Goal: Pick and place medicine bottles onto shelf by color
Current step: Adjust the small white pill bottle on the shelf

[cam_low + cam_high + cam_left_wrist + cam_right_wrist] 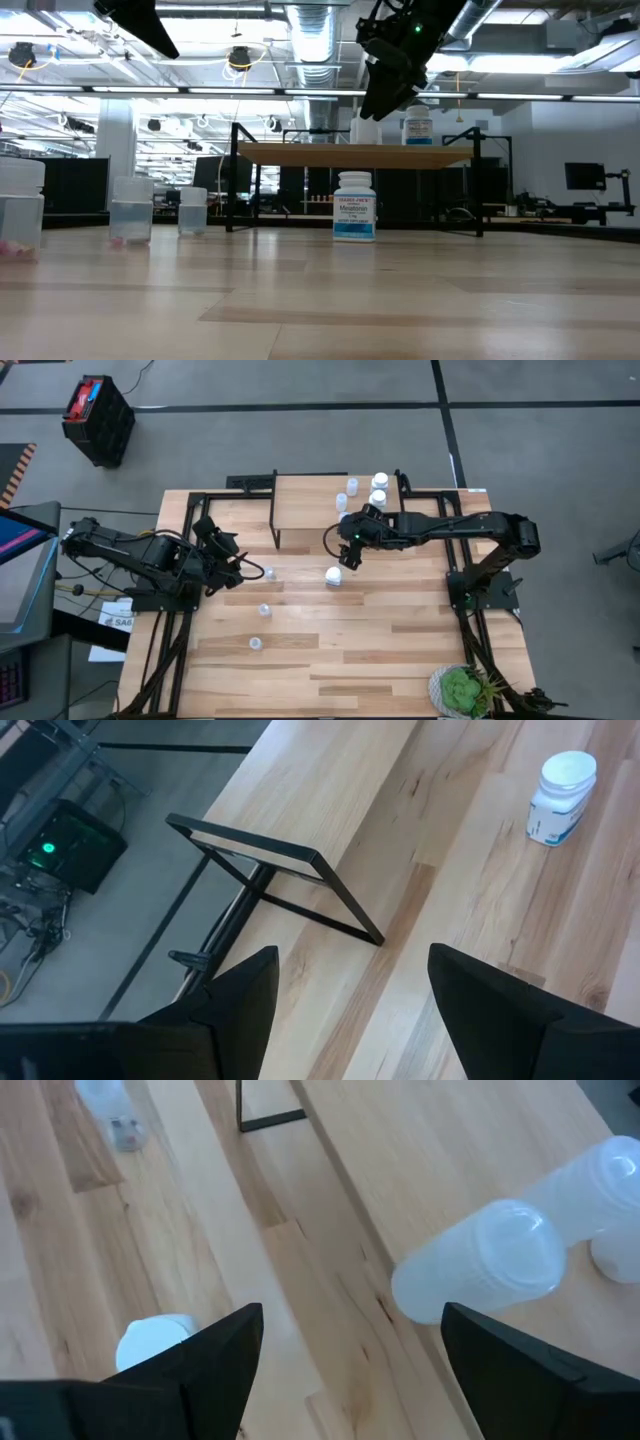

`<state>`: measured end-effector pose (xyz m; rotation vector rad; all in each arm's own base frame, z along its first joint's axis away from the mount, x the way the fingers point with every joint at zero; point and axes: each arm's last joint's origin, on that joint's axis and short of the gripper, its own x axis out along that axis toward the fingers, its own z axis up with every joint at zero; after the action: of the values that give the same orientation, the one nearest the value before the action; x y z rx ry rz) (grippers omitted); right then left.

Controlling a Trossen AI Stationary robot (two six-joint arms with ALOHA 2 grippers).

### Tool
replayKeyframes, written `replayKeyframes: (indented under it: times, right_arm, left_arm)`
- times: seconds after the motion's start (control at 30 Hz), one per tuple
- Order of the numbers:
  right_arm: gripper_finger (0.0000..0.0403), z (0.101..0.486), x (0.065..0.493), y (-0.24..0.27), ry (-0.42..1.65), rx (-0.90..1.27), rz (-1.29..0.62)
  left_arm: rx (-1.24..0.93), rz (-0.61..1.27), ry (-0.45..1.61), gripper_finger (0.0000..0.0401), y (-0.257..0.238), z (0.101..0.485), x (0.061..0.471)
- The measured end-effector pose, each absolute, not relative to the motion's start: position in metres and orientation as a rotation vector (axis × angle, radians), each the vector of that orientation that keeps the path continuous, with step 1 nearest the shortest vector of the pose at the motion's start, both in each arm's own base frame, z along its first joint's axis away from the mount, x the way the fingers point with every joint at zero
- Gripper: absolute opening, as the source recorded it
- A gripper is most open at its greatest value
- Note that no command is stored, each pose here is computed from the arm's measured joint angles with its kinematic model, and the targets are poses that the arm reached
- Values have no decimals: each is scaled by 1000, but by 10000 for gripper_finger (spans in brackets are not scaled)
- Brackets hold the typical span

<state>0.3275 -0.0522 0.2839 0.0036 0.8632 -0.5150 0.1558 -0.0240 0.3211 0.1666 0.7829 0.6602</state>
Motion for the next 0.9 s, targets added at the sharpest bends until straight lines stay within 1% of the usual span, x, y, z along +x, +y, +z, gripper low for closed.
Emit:
replayKeyframes:
  times: [0.63,0.9]
  right_arm:
    - [329,286,322,-89,834,57,-619]
    - [329,289,322,-101,790,72,-651]
  left_arm:
    - [167,660,783,245,-24,321,156]
    - [167,660,784,245,-24,321,156]
